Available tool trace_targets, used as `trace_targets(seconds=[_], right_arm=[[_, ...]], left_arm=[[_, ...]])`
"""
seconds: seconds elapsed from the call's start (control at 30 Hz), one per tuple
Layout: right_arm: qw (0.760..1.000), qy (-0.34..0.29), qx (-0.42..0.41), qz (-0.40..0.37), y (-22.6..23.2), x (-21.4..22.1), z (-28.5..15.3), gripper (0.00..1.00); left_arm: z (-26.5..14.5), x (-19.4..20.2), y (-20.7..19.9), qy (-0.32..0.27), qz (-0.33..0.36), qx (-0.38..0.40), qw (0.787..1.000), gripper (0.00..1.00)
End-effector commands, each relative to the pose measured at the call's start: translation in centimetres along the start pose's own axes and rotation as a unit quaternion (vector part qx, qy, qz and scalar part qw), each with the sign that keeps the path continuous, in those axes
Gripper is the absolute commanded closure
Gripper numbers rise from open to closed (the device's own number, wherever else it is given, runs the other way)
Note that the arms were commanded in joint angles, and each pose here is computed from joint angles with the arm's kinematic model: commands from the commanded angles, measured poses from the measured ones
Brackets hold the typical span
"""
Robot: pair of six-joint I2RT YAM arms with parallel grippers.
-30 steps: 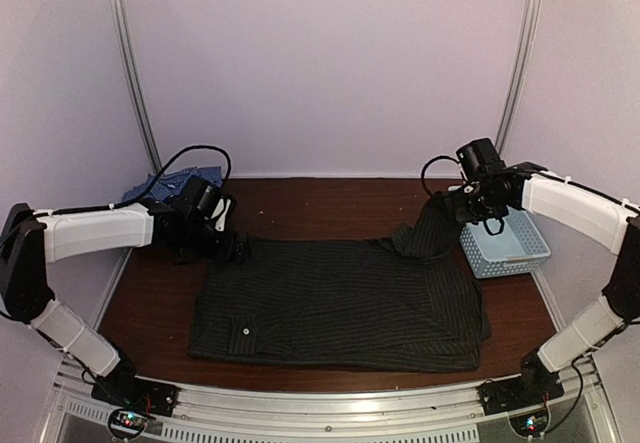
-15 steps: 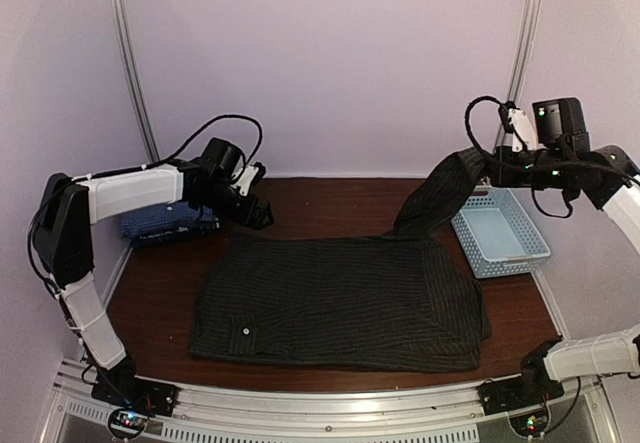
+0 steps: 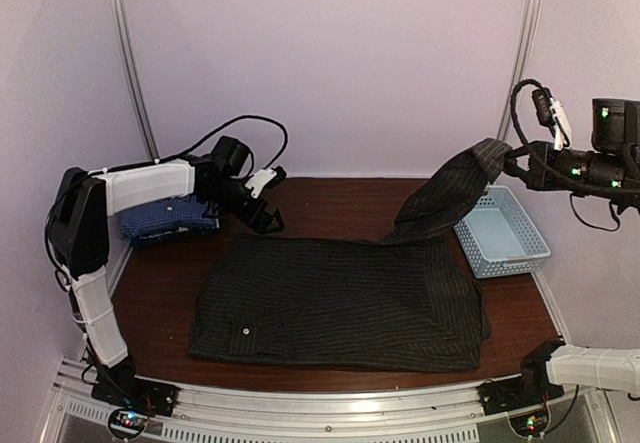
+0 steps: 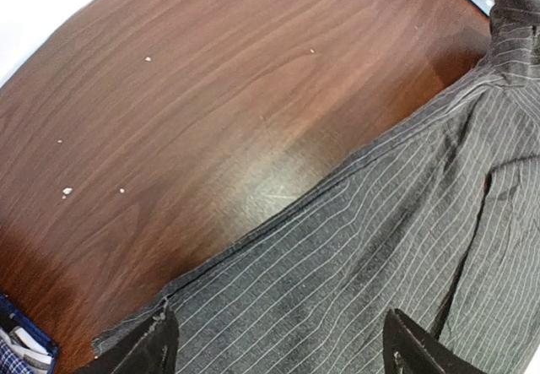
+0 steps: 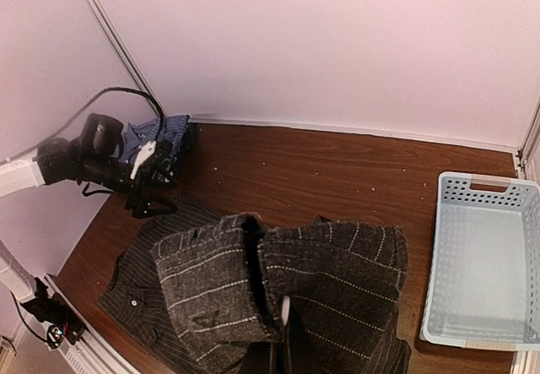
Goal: Fold and stack the long sleeve shirts
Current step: Pick up the sleeve from the center of the board, then adjust the sleeve at the center of the board.
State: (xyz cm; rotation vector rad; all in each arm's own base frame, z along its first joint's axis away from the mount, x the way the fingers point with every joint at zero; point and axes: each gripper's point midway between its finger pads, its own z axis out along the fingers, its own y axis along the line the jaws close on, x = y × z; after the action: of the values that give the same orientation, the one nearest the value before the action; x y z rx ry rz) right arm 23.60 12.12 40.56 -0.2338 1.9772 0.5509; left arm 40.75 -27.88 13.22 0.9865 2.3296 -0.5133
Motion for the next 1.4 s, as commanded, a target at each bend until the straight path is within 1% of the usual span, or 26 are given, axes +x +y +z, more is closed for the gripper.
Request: trace_targets(seconds=[0.0,0.17,0.27,0.37,0.5,0.57,0.7,0.83,0.93,1.0,1.13,1.17,1.27,1.37], right_arm=[[0.998,-0.031,-0.031,0.046,1.1,-1.1,-1.0,1.00],[0.994,-0.027,-0.032,0.097,0.2,0.7,1.7,1.00],[0.991,-0.026,-0.036,0.125,-0.1,1.5,3.1,1.00],[0.987,-0.016,-0.059,0.147,0.3,2.5,4.5,1.00],[0.983,-0.014,-0.075,0.169,0.5,3.2,5.5,1.00],[0.979,-0.019,-0.083,0.184,0.5,3.3,5.7,1.00],[0.974,-0.028,-0.090,0.204,0.5,3.6,5.6,1.00],[0.966,-0.034,-0.103,0.233,0.7,4.0,5.5,0.99],[0.953,-0.040,-0.126,0.272,0.8,5.0,5.8,0.98],[0.939,-0.044,-0.152,0.305,1.1,5.7,6.1,0.99],[0.910,-0.049,-0.201,0.359,1.7,6.9,6.5,1.00],[0.906,-0.042,-0.201,0.370,1.7,7.6,6.8,1.00],[0.896,-0.052,-0.208,0.389,1.7,7.7,6.8,1.00],[0.885,-0.053,-0.218,0.409,1.9,8.2,7.0,1.00]], left_arm=[[-0.5,0.1,-1.0,-0.010,0.034,0.025,0.999,0.15],[-0.2,0.2,-1.7,-0.010,0.023,0.039,0.999,0.16],[-0.1,-0.2,-3.2,-0.014,0.028,0.056,0.998,0.19],[-0.3,-1.2,-6.1,-0.028,0.049,0.086,0.995,0.21],[-0.9,-3.7,-11.7,-0.072,0.079,0.147,0.983,0.22],[-0.8,-4.9,-13.9,-0.093,0.083,0.163,0.979,0.22],[0.1,-7.5,-17.4,-0.133,0.068,0.180,0.972,0.23],[1.6,-9.7,-19.2,-0.157,0.052,0.193,0.967,0.25],[2.1,-10.6,-19.7,-0.165,0.040,0.200,0.965,0.25],[1.9,-10.8,-20.1,-0.171,0.032,0.214,0.961,0.26],[0.8,-10.6,-21.8,-0.180,0.022,0.265,0.947,0.26],[0.3,-10.9,-22.3,-0.190,0.027,0.272,0.943,0.26],[-0.8,-11.5,-23.8,-0.208,0.048,0.276,0.937,0.26],[-1.5,-11.8,-24.8,-0.218,0.052,0.288,0.931,0.26]])
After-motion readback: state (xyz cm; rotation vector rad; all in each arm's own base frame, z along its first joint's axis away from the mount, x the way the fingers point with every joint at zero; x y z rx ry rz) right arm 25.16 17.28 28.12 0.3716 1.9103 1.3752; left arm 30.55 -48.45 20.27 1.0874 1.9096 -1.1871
